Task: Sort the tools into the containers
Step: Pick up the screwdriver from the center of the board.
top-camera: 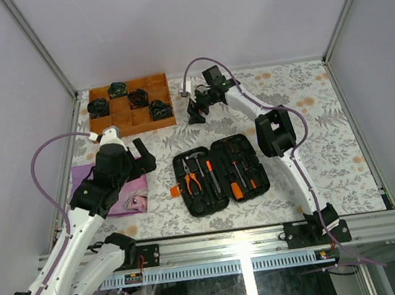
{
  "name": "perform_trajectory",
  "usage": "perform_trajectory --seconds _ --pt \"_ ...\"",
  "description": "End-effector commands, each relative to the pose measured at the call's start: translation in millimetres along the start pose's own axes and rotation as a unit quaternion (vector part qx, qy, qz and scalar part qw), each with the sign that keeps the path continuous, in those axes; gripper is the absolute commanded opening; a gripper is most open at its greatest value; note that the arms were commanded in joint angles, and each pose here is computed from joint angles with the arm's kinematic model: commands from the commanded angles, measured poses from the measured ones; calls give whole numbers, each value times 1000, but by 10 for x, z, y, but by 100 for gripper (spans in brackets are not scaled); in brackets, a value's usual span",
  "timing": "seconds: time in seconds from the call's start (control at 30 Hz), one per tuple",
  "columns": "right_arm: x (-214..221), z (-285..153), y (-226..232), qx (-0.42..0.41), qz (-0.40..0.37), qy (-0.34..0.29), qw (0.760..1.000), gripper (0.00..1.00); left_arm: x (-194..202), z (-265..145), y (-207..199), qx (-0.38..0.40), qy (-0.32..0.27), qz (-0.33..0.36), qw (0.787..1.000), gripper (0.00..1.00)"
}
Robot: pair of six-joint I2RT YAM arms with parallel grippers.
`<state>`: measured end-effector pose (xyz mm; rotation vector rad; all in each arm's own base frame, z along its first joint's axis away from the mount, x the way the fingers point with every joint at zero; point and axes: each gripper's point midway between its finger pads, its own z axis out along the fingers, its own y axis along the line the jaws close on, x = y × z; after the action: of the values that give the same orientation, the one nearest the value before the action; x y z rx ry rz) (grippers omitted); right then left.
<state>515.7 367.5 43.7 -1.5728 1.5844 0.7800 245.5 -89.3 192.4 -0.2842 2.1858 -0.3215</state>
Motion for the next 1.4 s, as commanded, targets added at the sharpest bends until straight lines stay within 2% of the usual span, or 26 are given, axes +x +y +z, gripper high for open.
perform_trajectory --seconds 0.0,0.37,0.57,0.87,1.1,1.27,1.37 --pt "-49 -93 -35 1 10 2 1000 79 -31 18 -28 9 -6 2 1000 100" --pt "424 -60 19 5 28 74 997 68 -29 20 -21 7 -5 2 1000 100" --pt "498 -140 66 6 35 99 994 38 -40 13 -22 7 -8 1 1000 100" --pt "673 -484 266 6 20 181 983 20 -32 15 -23 7 -6 0 1000 100" --pt "929 -807 363 43 46 263 963 17 -25 13 -41 12 -4 1 1000 100" --pt "860 -814 471 28 60 248 966 39 -14 23 -50 15 -2 2 1000 100" --pt "793 -761 492 18 64 230 971 46 -9 29 -48 14 0 3 1000 100"
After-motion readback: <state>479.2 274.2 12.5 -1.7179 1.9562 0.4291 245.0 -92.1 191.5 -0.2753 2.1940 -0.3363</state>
